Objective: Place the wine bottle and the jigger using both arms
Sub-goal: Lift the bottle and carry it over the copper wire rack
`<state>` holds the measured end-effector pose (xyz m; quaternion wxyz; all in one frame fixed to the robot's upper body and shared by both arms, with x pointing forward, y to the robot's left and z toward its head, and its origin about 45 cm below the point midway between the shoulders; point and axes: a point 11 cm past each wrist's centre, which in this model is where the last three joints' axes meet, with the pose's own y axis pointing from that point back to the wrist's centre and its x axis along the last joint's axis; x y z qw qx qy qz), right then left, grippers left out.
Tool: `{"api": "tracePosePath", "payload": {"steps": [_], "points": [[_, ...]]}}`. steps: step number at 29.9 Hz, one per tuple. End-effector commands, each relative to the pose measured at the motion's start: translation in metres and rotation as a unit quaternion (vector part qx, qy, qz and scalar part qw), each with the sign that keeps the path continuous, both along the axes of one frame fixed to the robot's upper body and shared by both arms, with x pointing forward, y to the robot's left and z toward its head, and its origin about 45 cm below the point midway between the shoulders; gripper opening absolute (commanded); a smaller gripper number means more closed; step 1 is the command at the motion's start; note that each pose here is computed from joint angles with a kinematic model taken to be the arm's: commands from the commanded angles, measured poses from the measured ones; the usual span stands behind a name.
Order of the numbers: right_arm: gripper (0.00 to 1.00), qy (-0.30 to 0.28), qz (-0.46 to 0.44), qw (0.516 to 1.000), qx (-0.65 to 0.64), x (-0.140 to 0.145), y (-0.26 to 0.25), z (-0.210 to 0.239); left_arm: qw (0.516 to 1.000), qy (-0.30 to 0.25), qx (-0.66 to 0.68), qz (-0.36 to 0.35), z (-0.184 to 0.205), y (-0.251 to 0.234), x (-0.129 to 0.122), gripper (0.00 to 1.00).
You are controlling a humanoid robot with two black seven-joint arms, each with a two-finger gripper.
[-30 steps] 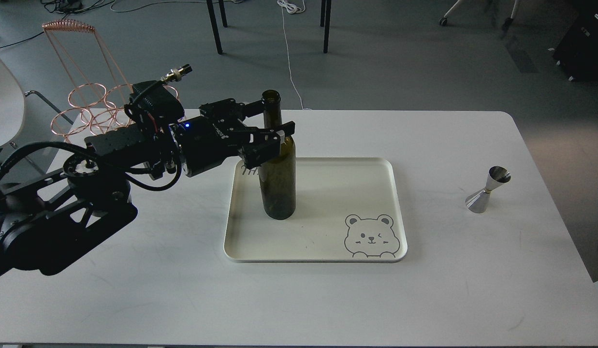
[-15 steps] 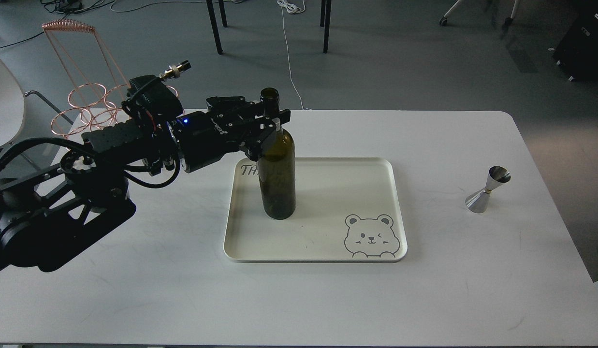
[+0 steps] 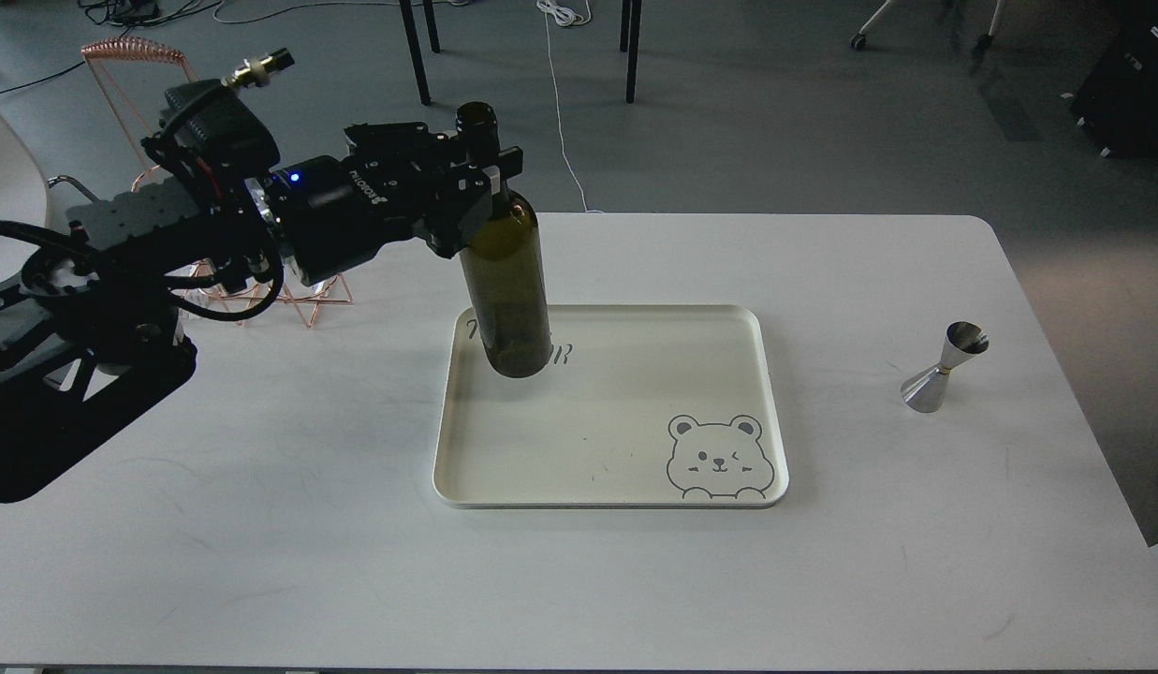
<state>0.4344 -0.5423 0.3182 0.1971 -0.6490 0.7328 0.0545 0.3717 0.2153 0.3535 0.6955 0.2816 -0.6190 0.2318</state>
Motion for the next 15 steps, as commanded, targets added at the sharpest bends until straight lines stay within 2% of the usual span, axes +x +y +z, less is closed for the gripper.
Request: {"api": "tracePosePath", "payload": {"steps": [1, 6, 15], "points": [[1.0, 0.0, 0.0, 1.0, 0.0, 0.0, 0.0, 0.0, 0.999, -0.004, 0.014, 0.045, 0.019, 0.041, 0.007, 0.15], [1.0, 0.0, 0.001, 1.0, 0.0, 0.001, 0.001, -0.001, 0.995, -0.006, 0.017, 0.094, 0.042, 0.086, 0.015, 0.16], [1.0, -0.001, 0.005, 1.0, -0.001, 0.003, 0.004, 0.002, 0.977, -0.03, 0.02, 0.209, 0.071, 0.159, 0.053, 0.15]]}}
